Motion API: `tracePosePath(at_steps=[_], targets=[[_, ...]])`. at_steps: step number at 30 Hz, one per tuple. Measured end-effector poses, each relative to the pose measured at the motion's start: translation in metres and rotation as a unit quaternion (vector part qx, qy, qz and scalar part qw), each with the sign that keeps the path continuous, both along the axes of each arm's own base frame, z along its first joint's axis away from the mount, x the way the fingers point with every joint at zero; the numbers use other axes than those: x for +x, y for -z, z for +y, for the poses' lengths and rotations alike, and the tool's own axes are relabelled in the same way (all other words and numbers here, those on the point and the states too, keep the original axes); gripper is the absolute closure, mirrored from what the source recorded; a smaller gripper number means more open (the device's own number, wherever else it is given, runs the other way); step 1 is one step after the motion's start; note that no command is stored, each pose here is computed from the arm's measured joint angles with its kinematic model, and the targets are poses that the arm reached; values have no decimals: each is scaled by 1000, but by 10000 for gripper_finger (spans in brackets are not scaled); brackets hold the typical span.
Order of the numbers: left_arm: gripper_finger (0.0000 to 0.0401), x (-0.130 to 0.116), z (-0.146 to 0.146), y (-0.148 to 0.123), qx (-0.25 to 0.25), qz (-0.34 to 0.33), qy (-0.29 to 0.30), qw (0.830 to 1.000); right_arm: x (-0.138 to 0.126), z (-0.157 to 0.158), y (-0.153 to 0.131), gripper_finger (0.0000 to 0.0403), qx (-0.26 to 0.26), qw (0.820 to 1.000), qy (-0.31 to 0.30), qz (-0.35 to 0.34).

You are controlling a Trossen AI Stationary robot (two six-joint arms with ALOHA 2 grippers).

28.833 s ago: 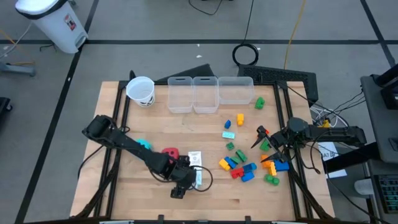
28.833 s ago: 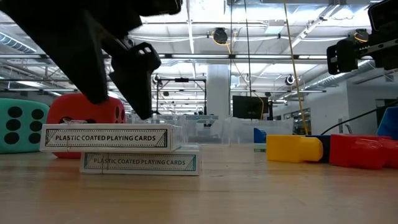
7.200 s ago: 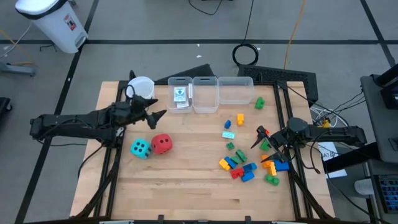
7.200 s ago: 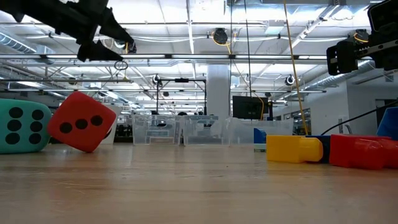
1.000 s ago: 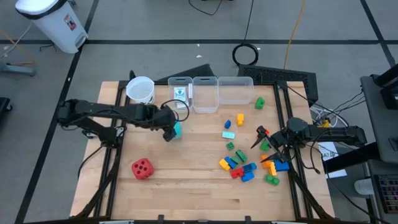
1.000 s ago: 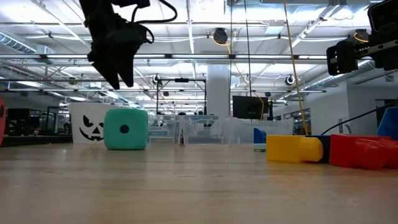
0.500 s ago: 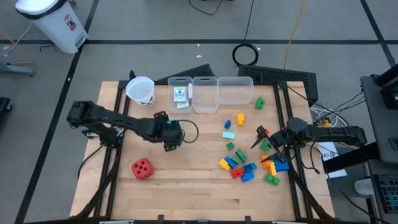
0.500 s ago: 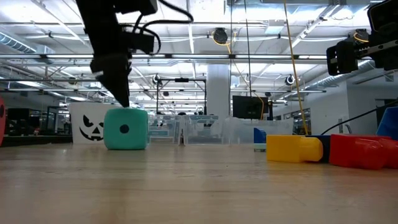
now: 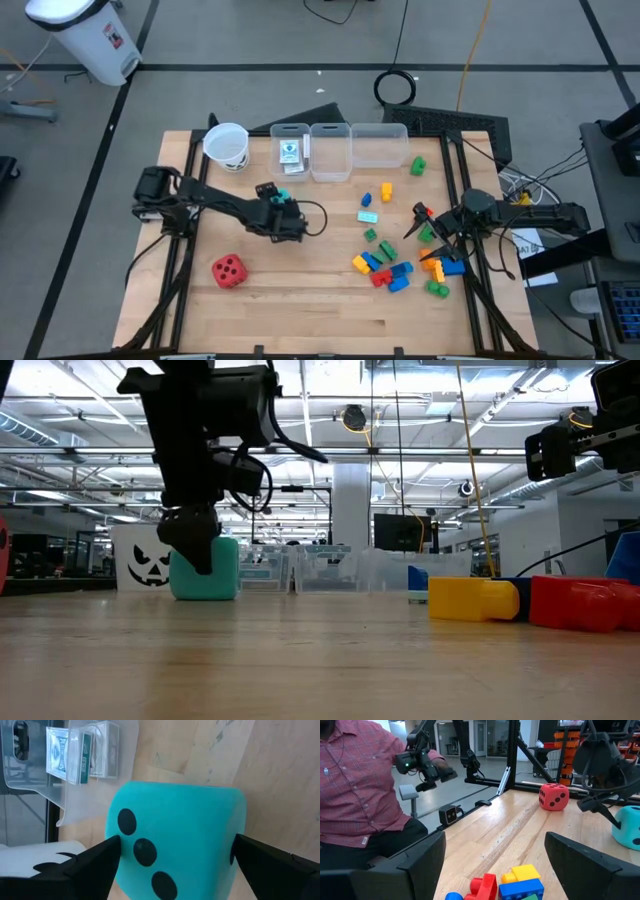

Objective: Pick & Place Toys
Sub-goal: Put the light blue dice into the middle transparent bin

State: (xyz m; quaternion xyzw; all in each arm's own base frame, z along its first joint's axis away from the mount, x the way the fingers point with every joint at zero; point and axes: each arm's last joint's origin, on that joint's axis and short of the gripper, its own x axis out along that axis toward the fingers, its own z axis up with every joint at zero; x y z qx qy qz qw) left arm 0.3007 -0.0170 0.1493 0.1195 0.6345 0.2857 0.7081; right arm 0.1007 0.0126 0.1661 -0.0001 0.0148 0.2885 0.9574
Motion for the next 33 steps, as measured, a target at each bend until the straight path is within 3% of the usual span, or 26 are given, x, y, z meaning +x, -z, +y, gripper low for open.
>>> tracePosePath(at_steps=[7,16,21,25,33], targets=[[133,2,-1,6,4,-8,-18,1000,0,0,0,89,0,1000,0,0],[133,1,-2,1,3,-18,-33,999,0,0,0,89,0,1000,0,0],[138,-2,-5,-33,-36,-59,-39,997,0,0,0,88,0,1000,0,0],[192,-6,-6,-69,-60,-128,-30,990,0,0,0,89,0,1000,0,0],[263,-8,4,-112,-21,-237,4,971,0,0,0,89,0,1000,0,0]])
